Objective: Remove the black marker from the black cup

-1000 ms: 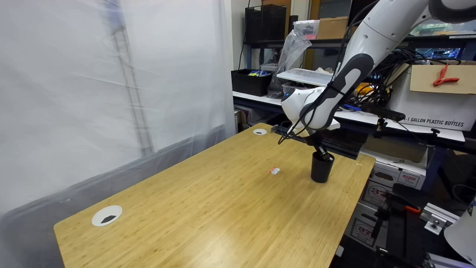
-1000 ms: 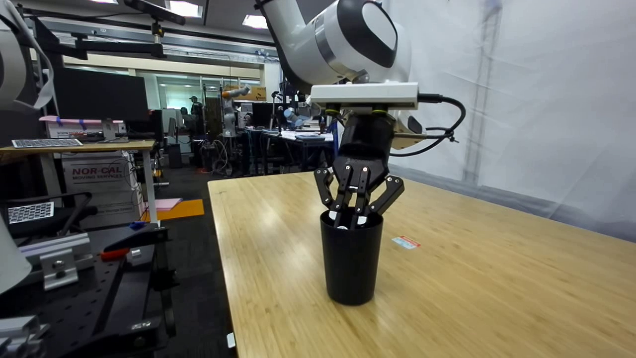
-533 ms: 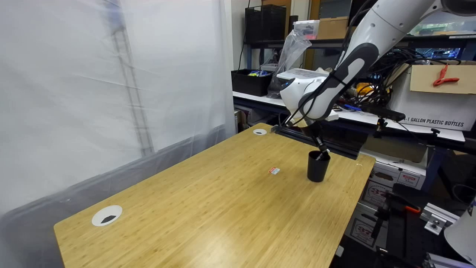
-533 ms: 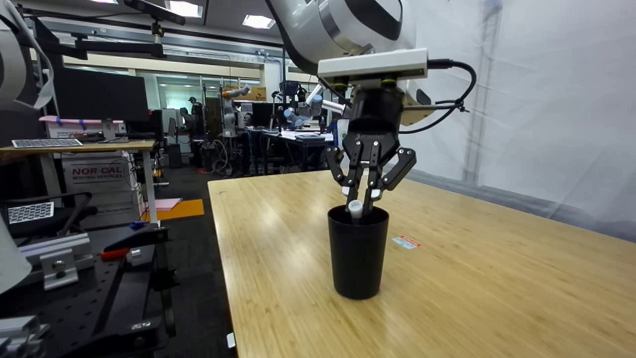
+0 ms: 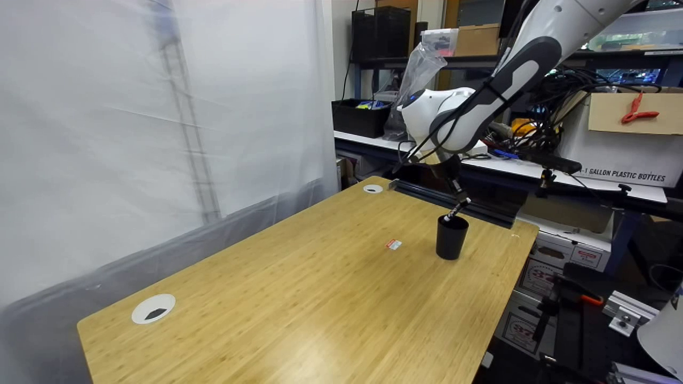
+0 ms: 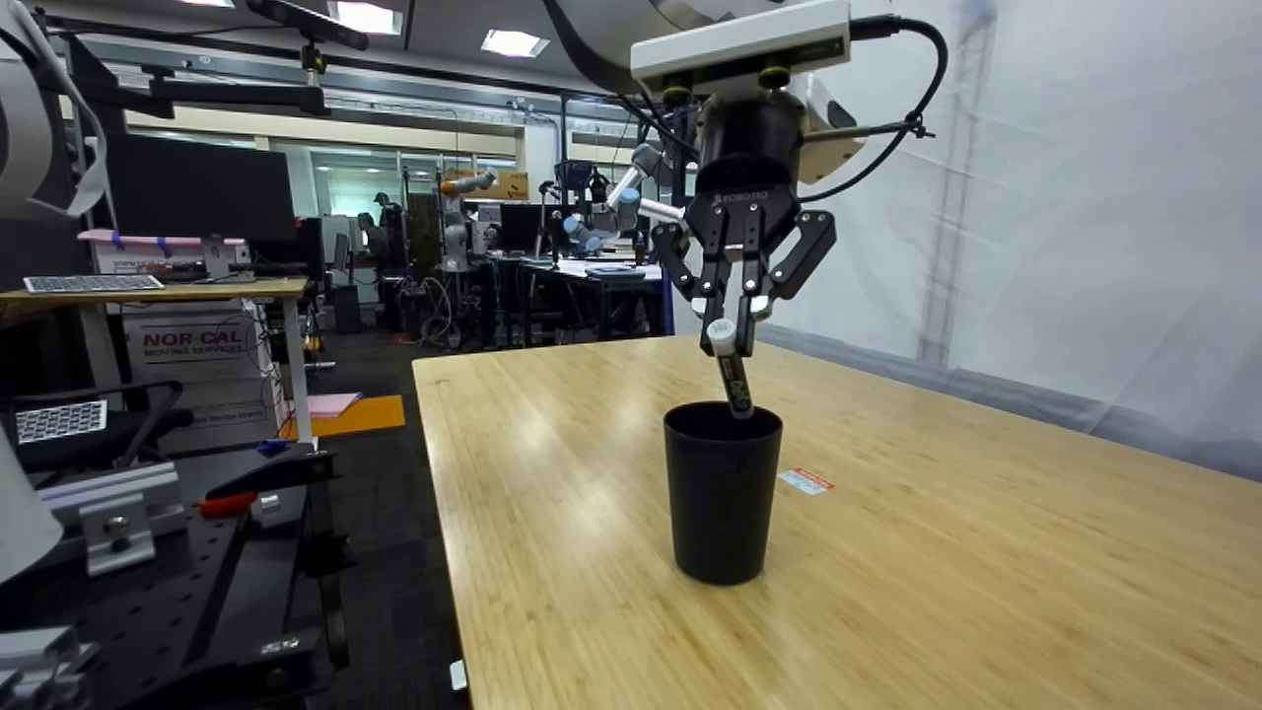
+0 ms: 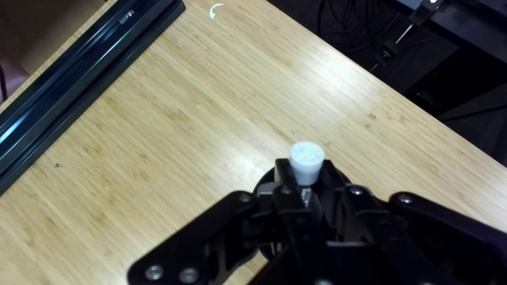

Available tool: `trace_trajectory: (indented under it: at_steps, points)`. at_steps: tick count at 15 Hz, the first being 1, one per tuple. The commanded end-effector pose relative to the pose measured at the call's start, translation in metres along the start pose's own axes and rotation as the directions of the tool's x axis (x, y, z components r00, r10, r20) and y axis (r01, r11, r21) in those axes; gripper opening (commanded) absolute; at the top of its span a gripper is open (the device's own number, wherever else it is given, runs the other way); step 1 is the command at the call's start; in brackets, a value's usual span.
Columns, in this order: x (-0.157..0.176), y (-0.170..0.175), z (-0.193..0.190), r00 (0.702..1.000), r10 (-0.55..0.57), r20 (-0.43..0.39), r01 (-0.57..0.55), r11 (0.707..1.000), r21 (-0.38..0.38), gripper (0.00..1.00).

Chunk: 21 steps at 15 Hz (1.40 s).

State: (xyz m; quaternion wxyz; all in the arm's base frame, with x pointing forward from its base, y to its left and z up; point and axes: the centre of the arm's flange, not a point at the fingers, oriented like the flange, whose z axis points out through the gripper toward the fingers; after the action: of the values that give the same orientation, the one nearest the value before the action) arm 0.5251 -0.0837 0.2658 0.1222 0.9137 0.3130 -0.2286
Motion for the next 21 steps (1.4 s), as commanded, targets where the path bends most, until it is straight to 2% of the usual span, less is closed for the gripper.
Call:
trace_trajectory:
  at_steps: [1,9,16,21]
  points:
    - [-0.011,-0.006,-0.020,1.000,0.002,0.022,-0.001,0.999,-0.052,0.05]
    - [-0.019,-0.009,-0.055,1.000,0.007,0.027,-0.003,0.989,-0.151,0.05]
    - [0.007,-0.031,-0.094,0.982,0.010,-0.188,-0.029,0.995,-0.097,0.05]
    - [0.039,-0.068,-0.105,0.961,-0.055,-0.272,0.031,0.995,-0.093,0.05]
